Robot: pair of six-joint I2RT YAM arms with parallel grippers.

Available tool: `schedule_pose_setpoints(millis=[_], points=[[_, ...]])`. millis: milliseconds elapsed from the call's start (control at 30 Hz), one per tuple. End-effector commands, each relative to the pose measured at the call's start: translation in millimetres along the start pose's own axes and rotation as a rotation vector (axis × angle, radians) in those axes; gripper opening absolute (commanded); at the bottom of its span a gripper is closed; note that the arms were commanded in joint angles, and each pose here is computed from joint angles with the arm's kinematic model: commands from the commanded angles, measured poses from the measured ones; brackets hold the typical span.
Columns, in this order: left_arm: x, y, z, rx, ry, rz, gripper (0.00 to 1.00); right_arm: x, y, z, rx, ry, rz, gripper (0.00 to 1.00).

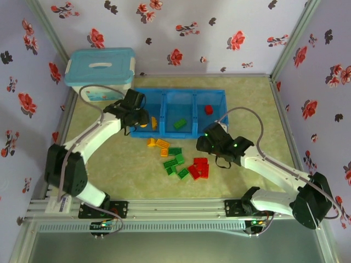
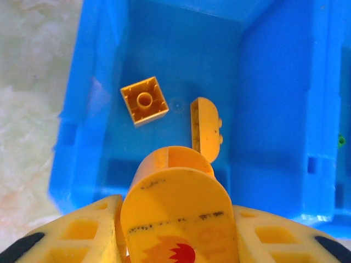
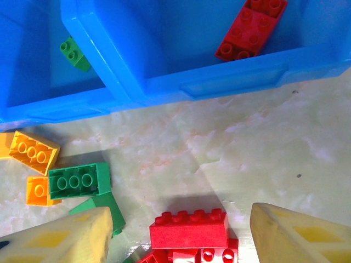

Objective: Sort the legos into containers by color

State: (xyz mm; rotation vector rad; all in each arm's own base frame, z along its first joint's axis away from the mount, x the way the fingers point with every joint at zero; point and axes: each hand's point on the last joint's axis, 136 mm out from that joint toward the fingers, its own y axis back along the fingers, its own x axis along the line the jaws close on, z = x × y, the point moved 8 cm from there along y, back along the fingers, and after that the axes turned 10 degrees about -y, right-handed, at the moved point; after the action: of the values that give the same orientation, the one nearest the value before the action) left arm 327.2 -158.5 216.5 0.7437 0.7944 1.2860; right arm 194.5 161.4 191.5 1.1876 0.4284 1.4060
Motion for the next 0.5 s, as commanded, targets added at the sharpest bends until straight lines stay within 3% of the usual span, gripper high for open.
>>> schedule_pose_setpoints(millis=[0,267,300,400,467], points=[[-4,-14,20,0.014,-0.044,-0.017,0.28,3,0,-1,-0.003,-0.009,-0.007,0.67],[-3,-54,57,0.089,-0.059,0.004,0.28,6,6,-2,-0.007,0.003,0.002,0.68],[-3,-55,60,0.1,-0.06,0.006,0.32,6,6,-3,-0.004,0.007,0.004,0.68],[-6,-49,65,0.089,-0.059,-0.009,0.68,10,7,-7,0.008,0.05,0.023,0.7],[-7,-40,66,0.069,-0.057,-0.021,0.75,10,8,-8,0.012,0.069,0.021,0.71]])
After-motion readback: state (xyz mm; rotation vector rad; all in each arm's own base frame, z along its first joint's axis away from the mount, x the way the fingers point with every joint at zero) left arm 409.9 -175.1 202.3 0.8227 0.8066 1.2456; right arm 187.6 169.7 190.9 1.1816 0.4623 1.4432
